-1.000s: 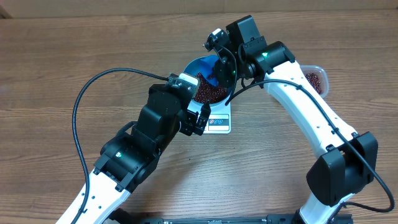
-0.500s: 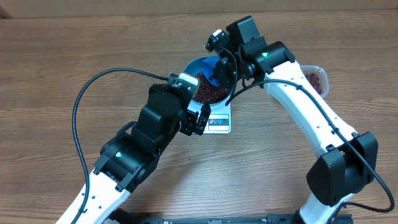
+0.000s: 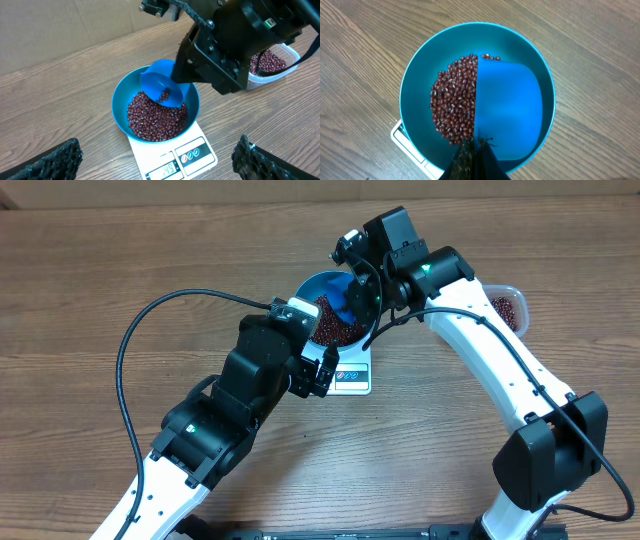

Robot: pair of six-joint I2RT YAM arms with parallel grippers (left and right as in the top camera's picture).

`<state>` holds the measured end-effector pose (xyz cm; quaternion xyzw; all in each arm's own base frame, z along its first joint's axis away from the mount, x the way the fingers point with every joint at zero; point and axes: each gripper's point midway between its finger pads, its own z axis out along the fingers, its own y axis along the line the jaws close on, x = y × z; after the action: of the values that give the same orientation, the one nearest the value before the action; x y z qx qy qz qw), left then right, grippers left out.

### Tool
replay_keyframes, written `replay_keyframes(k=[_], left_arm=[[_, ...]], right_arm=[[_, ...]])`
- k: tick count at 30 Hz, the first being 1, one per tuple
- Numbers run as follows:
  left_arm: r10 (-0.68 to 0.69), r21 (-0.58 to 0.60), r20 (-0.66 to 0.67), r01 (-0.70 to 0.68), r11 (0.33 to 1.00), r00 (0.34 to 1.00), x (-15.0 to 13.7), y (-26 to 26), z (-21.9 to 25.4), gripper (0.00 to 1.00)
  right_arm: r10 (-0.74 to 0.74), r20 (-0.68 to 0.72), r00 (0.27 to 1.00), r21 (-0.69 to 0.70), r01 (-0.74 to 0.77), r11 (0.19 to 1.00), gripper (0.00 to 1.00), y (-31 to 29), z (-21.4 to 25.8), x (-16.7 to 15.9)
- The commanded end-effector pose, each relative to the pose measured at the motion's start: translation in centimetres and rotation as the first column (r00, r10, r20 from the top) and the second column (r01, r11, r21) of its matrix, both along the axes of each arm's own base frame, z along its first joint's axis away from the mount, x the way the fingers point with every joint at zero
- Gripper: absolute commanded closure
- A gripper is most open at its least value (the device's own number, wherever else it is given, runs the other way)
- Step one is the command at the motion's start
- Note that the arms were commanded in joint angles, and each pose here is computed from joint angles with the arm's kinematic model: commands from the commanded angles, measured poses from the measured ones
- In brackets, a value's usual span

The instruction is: Scoop item into bowl and weigh 150g on scale

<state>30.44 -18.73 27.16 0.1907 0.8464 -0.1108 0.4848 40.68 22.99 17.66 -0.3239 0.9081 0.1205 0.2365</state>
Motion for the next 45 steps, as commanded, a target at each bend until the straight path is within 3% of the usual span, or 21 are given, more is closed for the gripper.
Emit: replay_keyframes(k=[1, 45], left_arm=[[0.005, 0.016, 0.019, -0.005, 1.0, 1.0, 0.21, 0.31, 0.22, 0.01], [0.005, 0.015, 0.018, -0.006, 1.0, 1.0, 0.21, 0.31, 0.22, 0.0]], right_arm=[[-0.019, 0.073, 0.997, 0.041, 0.016, 0.999, 0.96, 0.37, 3.0, 0.64], [-0.018, 0.069, 0.997, 0.039, 0.016, 0.999, 0.96, 0.36, 2.92, 0.55]])
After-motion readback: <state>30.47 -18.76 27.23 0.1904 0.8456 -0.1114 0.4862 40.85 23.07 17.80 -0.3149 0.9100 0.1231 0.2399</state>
